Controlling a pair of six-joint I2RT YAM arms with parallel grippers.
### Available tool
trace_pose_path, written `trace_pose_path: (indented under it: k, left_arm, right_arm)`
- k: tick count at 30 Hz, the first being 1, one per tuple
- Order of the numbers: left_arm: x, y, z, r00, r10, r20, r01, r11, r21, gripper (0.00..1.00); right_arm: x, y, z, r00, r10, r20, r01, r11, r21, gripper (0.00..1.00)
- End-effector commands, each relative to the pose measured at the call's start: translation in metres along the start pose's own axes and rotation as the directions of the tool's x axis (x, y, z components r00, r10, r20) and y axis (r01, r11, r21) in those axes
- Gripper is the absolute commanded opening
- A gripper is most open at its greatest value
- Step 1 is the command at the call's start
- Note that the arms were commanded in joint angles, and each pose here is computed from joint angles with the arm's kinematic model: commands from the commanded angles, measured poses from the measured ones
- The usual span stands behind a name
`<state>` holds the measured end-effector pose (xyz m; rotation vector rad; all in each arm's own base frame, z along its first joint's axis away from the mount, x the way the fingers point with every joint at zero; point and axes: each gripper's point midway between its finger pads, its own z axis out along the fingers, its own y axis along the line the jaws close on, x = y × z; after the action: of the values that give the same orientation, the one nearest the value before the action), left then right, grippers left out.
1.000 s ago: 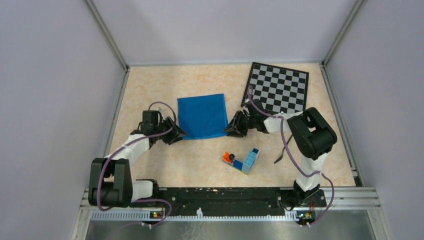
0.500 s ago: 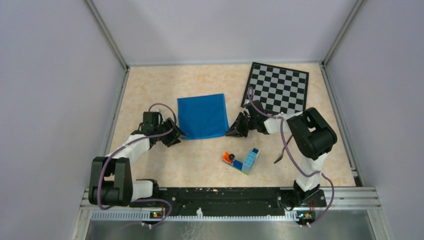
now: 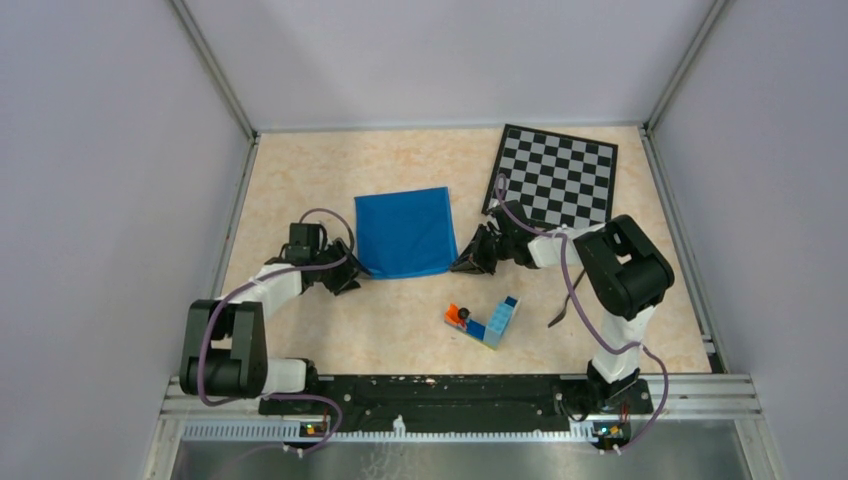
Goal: Fold the napkin into a case and place the utensils inside
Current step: Smooth out the square-folded napkin at the center of the board.
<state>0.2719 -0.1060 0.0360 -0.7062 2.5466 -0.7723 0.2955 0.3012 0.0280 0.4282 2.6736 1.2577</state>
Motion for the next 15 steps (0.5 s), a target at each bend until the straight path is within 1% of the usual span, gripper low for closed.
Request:
trace_pose_path:
  k: [1,3,4,6,7,8,12,13,15]
  left_arm:
    - [-0.018,-0.018,-0.01,0.997,0.041,0.064,-0.044,0.998,0.038,0.52]
    - [-0.02,-0.023,-0.016,0.995,0.05,0.084,-0.055,0.997,0.051,0.53]
    - [-0.02,-0.024,-0.019,0.994,0.058,0.093,-0.063,0.996,0.058,0.56]
    - [-0.021,-0.028,-0.025,0.991,0.071,0.113,-0.079,0.994,0.073,0.67]
    - [-0.022,-0.031,-0.027,0.989,0.08,0.121,-0.091,0.993,0.081,0.72]
    - [-0.023,-0.033,-0.029,0.988,0.088,0.127,-0.1,0.991,0.087,0.73]
    - [-0.026,-0.036,-0.027,0.99,0.081,0.116,-0.092,0.991,0.094,0.74]
    - [-0.026,-0.036,-0.023,0.992,0.073,0.104,-0.083,0.992,0.092,0.72]
    - [-0.025,-0.033,-0.016,0.995,0.063,0.077,-0.07,0.994,0.083,0.66]
  right_arm:
    - [-0.008,0.017,-0.01,0.998,-0.05,0.038,0.051,0.998,-0.042,0.0]
    - [-0.007,0.016,-0.01,0.998,-0.05,0.038,0.052,0.998,-0.042,0.0]
    - [-0.007,0.017,-0.01,0.998,-0.051,0.037,0.053,0.998,-0.044,0.0]
    - [-0.008,0.017,-0.01,0.998,-0.052,0.037,0.054,0.998,-0.042,0.0]
    - [-0.008,0.017,-0.011,0.998,-0.054,0.039,0.055,0.998,-0.042,0.0]
    - [-0.008,0.016,-0.011,0.998,-0.054,0.038,0.055,0.998,-0.042,0.0]
    - [-0.008,0.016,-0.01,0.998,-0.055,0.039,0.057,0.997,-0.044,0.0]
    - [-0.008,0.016,-0.01,0.998,-0.053,0.04,0.055,0.997,-0.046,0.0]
    - [-0.008,0.017,-0.011,0.998,-0.051,0.041,0.053,0.997,-0.052,0.0]
